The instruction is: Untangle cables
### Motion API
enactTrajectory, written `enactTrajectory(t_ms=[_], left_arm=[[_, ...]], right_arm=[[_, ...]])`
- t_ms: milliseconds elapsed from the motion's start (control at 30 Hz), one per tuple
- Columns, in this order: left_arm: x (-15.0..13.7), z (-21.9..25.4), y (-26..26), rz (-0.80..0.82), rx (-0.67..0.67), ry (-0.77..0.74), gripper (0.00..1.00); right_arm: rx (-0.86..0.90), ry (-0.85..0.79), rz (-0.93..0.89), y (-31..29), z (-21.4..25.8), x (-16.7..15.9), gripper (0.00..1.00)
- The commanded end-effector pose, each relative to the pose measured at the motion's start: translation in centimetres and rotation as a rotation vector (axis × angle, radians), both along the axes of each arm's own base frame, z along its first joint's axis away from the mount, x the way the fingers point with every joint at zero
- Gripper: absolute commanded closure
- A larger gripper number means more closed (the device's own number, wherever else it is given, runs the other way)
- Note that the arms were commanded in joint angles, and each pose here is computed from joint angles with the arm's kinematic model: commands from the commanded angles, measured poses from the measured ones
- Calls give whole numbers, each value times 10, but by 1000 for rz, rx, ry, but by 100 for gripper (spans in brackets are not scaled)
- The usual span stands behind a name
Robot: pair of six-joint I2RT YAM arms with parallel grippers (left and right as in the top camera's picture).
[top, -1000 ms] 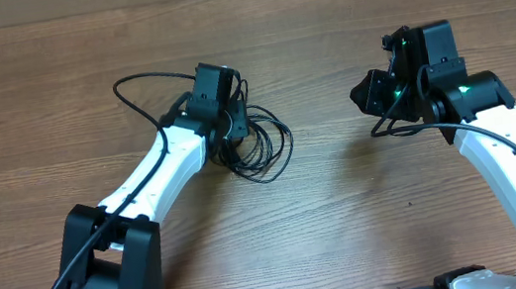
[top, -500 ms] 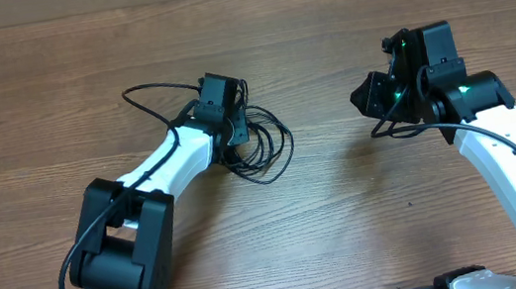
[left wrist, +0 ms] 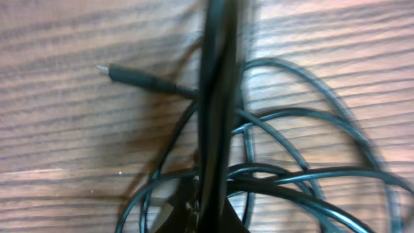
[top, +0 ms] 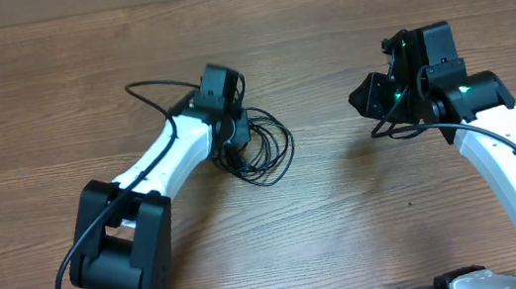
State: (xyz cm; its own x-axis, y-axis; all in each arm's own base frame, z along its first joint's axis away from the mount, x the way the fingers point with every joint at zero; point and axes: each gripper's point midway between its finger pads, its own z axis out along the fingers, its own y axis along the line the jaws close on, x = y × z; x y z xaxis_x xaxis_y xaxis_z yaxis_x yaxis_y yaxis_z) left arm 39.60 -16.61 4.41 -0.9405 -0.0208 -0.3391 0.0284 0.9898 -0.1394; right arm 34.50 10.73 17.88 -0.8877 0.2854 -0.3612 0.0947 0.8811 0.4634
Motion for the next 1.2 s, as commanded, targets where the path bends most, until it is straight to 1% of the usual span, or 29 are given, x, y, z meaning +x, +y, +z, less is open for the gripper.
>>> enactTrajectory(t_ms=[0, 67, 167, 300, 433, 500, 567, 667, 767, 867, 933, 967, 1033, 1100, 1133, 1167], left_arm=[[23, 96, -27, -34, -163, -132, 96], [21, 128, -32, -48, -199, -150, 96], [15, 158, -39, -75, -250, -159, 96], [5, 181, -51, -120, -328, -148, 96], [-7, 203, -67, -185, -435, -146, 96], [-10, 213, -69, -197, -460, -158, 96], [-11, 219, -68, -200, -464, -171, 96], [-17, 231, -70, -216, -487, -186, 96], [-26, 247, -75, -253, -539, -200, 96], [-33, 259, -74, -262, -556, -220, 96], [-38, 265, -72, -246, -567, -219, 96], [-40, 268, -71, -243, -573, -222, 96], [-44, 275, -70, -239, -583, -231, 96], [-50, 284, -70, -255, -603, -240, 96], [-52, 287, -70, -261, -611, -243, 96], [-54, 289, -70, -263, -613, -248, 96]], right_arm=[[89, -39, 126, 22, 15, -3, 71], [140, -57, 203, 34, 21, -8, 68], [195, -69, 266, 45, 28, -13, 60], [214, -90, 314, 54, 32, -15, 48], [217, -111, 361, 69, 35, -18, 39], [219, -131, 390, 79, 38, -19, 34], [221, -155, 420, 89, 41, -20, 32], [171, -193, 432, 99, 41, -18, 32], [74, -209, 388, 93, 33, -10, 33], [-22, -220, 327, 82, 24, 0, 33], [-57, -222, 302, 77, 17, 6, 38], [-65, -219, 297, 76, 13, 8, 42], [-76, -203, 293, 76, 4, 12, 57], [-90, -179, 288, 75, -8, 16, 78], [-105, -165, 271, 73, -14, 18, 87], [-127, -140, 215, 66, -21, 22, 94]])
